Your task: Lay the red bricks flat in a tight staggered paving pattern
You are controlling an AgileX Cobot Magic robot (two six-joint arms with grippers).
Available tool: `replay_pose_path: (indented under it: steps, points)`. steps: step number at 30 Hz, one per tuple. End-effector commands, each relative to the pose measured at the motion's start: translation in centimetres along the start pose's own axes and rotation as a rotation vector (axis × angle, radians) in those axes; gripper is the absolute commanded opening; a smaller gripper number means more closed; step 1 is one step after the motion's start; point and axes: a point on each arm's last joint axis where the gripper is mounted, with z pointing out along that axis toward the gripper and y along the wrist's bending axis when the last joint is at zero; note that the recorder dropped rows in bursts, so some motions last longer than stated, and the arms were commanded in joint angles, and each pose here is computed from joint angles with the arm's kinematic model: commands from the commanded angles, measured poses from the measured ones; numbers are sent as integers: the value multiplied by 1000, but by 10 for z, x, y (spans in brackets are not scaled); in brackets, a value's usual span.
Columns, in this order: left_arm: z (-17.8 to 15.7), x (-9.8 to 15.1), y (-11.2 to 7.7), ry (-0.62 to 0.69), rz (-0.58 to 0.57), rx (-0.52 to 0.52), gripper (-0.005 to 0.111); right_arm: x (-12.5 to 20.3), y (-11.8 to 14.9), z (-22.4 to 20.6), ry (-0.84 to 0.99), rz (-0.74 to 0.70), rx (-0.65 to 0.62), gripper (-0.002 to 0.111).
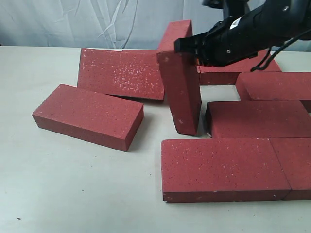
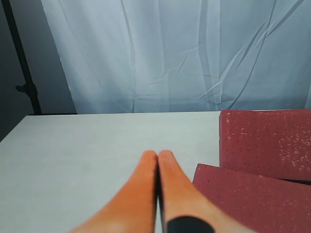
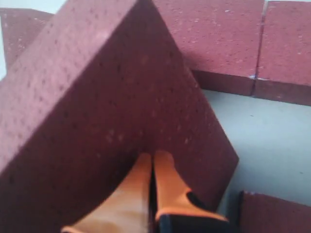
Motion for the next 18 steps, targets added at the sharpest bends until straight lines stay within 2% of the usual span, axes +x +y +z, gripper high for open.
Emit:
replay_pose_path:
  steps: [1, 8, 15, 18]
  points:
    - [1, 0, 0, -8, -1, -1, 0, 5, 27, 13, -34, -62, -49, -1]
    - [1, 0, 0, -8, -1, -1, 0, 17, 53, 22, -20, -113, -94, -1]
    - [1, 0, 0, -8, -1, -1, 0, 21, 54, 20, 36, -92, -103, -1]
    - [1, 1, 0, -4, -1, -1, 0, 29, 53, 19, 130, -104, -101, -1]
